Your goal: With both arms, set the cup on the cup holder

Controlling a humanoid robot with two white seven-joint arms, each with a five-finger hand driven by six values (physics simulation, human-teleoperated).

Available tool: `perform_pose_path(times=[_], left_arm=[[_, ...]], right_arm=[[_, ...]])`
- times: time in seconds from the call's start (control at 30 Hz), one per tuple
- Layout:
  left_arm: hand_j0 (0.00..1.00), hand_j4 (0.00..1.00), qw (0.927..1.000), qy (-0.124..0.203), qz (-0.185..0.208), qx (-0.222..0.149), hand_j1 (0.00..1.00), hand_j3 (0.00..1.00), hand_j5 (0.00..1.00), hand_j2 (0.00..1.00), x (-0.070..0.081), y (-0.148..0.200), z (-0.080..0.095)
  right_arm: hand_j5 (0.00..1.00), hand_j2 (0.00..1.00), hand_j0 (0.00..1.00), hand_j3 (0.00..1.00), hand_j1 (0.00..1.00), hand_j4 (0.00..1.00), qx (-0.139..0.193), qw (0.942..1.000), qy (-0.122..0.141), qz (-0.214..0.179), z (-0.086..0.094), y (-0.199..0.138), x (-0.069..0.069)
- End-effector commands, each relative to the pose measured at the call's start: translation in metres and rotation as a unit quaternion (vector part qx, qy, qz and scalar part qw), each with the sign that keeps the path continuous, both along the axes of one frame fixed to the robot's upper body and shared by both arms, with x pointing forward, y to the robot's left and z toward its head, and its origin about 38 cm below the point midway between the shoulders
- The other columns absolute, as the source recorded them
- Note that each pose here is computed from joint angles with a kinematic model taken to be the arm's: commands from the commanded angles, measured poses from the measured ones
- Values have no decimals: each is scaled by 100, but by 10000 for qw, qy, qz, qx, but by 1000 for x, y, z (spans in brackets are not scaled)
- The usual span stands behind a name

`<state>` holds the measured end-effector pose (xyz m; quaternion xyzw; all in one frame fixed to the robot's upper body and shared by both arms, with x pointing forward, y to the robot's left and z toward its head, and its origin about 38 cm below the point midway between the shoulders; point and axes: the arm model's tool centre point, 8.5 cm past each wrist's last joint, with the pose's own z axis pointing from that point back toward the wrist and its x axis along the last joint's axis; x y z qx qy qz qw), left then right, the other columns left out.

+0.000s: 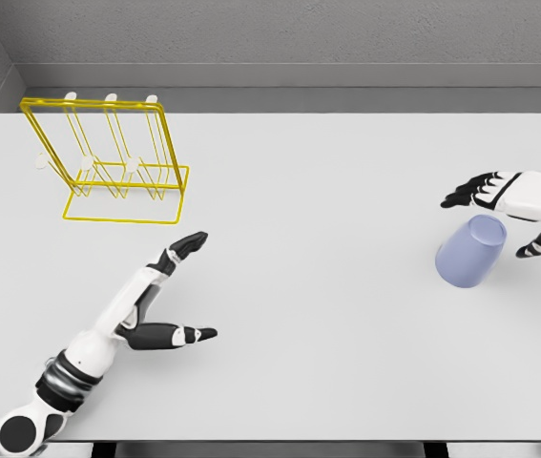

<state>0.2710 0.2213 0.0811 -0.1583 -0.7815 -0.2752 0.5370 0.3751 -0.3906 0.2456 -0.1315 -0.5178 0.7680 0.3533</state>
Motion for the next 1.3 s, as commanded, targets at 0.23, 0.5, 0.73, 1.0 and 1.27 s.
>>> perform_pose_path(times=[0.23,0.5,0.73,1.0,1.27], left_arm=[[100,100,9980,431,-88,-457,100,100,100,100,4,0,1],[100,100,9944,1022,119,-227,100,100,100,100,18,0,-3],[100,100,9860,1627,366,82,100,100,100,100,29,10,-13],[100,100,9867,1584,366,61,100,100,100,100,30,7,-12],[100,100,9867,1594,310,110,100,100,100,100,27,8,-12]], right_arm=[[100,100,100,100,100,100,114,9999,37,-9,-5,3,0],[100,100,100,100,100,100,37,9993,276,-239,-21,-12,1],[100,100,100,100,100,100,548,9973,391,-302,-26,-6,5],[100,100,100,100,100,100,494,9955,522,-611,-37,-24,10],[100,100,100,100,100,100,585,9954,538,-531,-42,-15,12]])
